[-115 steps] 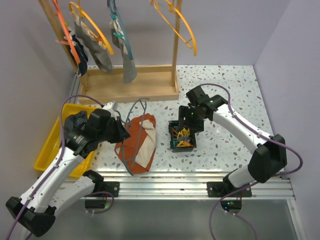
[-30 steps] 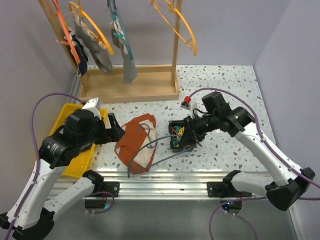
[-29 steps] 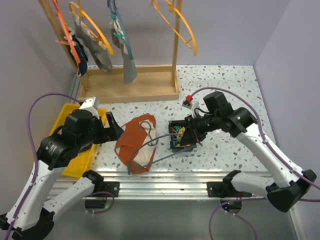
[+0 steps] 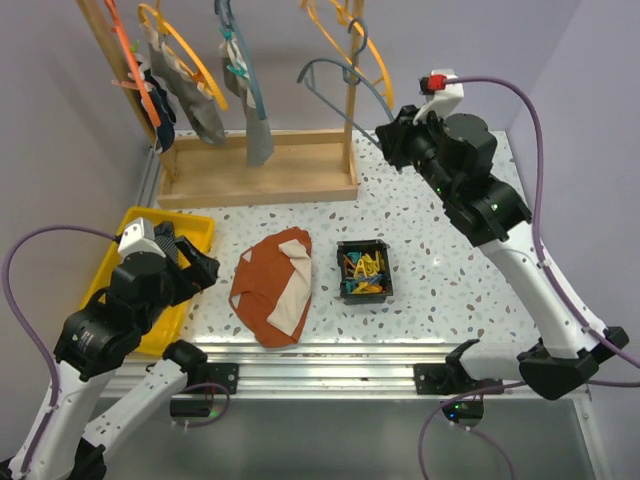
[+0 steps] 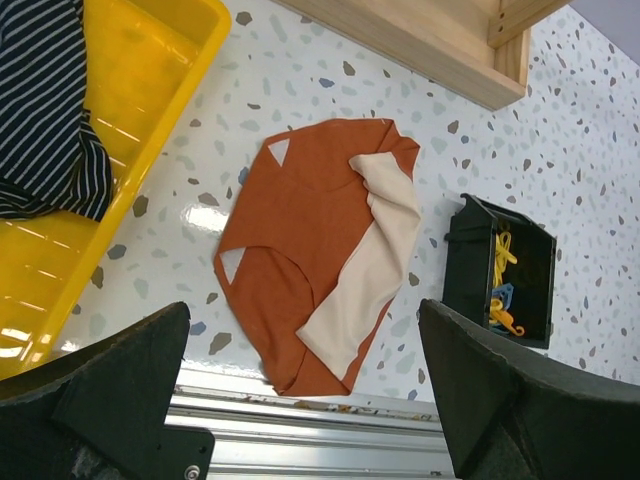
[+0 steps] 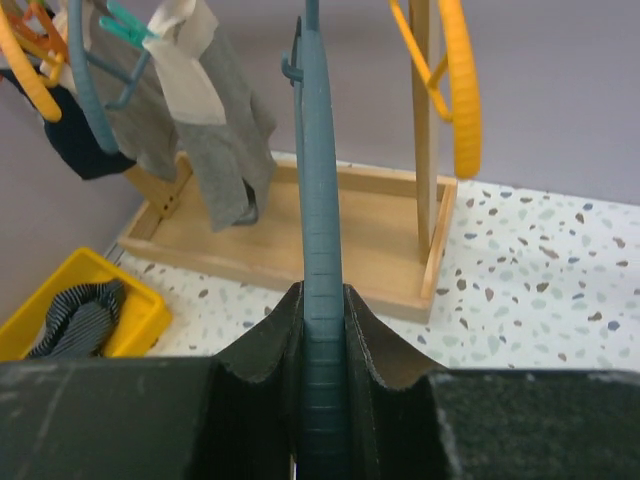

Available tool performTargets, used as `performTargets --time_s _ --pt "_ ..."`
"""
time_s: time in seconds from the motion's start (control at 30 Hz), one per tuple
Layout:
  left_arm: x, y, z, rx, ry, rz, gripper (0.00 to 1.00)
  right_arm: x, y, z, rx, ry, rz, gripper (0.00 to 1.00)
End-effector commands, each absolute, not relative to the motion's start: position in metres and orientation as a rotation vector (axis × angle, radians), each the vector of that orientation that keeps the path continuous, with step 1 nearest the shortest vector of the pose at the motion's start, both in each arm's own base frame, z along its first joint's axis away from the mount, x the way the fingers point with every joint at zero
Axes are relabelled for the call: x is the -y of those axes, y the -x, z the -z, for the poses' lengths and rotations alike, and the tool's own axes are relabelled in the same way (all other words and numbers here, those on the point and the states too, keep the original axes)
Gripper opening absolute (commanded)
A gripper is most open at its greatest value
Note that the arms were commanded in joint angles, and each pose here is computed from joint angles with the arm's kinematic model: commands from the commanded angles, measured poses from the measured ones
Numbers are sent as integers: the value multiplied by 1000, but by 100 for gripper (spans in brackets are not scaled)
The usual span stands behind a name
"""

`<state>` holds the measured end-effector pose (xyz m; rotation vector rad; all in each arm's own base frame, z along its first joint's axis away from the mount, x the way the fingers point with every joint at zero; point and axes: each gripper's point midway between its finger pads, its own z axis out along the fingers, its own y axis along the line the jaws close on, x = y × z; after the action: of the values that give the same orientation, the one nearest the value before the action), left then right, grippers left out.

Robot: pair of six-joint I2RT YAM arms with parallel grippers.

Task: Remove the underwear clipped to the hanger
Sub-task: Place the hanger at the clothesline.

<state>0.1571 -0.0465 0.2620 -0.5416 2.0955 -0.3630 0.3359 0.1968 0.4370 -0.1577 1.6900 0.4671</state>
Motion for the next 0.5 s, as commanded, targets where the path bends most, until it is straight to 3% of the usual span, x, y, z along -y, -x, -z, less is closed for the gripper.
performTargets --time_s 0.0,0.13,0.47 --pt "60 -161 -257 -2089 565 454 100 -192 -351 -517 -1444 79 -466 0" --pt "70 -157 -241 -2128 559 513 100 -205 -373 -544 -1407 89 -449 0" --pt "66 -154 -246 -2097 574 522 100 -256 -426 -545 -1484 145 -499 0"
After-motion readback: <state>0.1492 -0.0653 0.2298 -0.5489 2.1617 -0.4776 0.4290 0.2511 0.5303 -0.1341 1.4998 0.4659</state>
